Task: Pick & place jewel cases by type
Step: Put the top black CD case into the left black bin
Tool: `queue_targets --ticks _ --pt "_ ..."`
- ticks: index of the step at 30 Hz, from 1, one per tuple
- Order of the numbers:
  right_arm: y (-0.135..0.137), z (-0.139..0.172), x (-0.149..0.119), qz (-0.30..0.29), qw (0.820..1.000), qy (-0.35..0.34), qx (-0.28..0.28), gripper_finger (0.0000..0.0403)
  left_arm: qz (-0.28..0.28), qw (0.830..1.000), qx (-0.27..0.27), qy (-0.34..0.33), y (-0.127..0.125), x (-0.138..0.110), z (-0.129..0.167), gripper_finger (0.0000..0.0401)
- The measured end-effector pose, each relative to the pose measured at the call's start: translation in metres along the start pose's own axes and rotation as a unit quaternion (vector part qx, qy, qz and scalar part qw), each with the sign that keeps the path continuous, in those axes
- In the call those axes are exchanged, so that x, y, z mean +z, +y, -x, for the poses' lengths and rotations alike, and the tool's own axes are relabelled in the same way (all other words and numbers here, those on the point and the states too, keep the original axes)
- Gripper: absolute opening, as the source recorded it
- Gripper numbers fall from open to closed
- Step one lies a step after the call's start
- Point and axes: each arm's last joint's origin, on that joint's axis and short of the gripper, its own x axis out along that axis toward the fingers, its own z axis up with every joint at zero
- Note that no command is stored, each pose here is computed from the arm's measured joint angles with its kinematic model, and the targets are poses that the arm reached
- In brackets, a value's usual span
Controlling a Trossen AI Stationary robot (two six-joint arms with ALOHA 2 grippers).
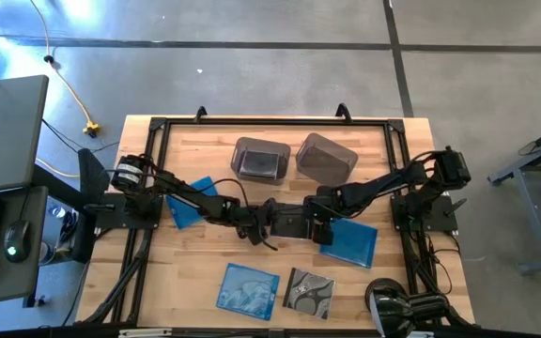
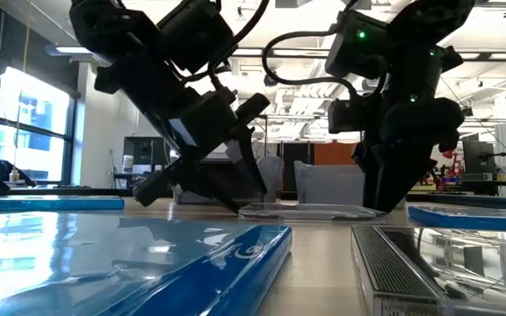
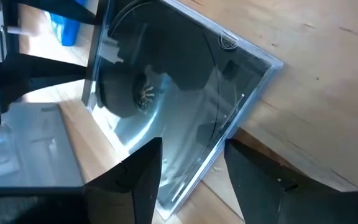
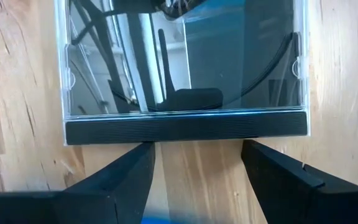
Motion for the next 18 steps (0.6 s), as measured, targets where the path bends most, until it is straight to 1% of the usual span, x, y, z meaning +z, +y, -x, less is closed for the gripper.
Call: queue_targets --ticks 3,8,13,18 --pt "0.000 0.000 0.000 0.008 1.000 -0.003 0.002 0.0244 -0.002 1.000 0.005 0.004 0.000 0.001 0.000 0.0177" --pt "0.000 0.000 0.001 0.015 1.000 -0.007 0.003 0.0244 -0.025 0.999 0.009 -0.028 0.001 0.005 0.000 0.0177" --pt "0.000 0.000 0.000 0.017 1.000 -0.006 0.003 0.0244 -0.029 0.999 0.030 -0.003 0.005 0.011 0.002 0.0177" --pt "0.000 -0.001 0.000 0.028 1.000 -0.003 0.000 0.0244 -0.057 0.998 0.032 -0.014 0.000 0.025 0.007 0.0177"
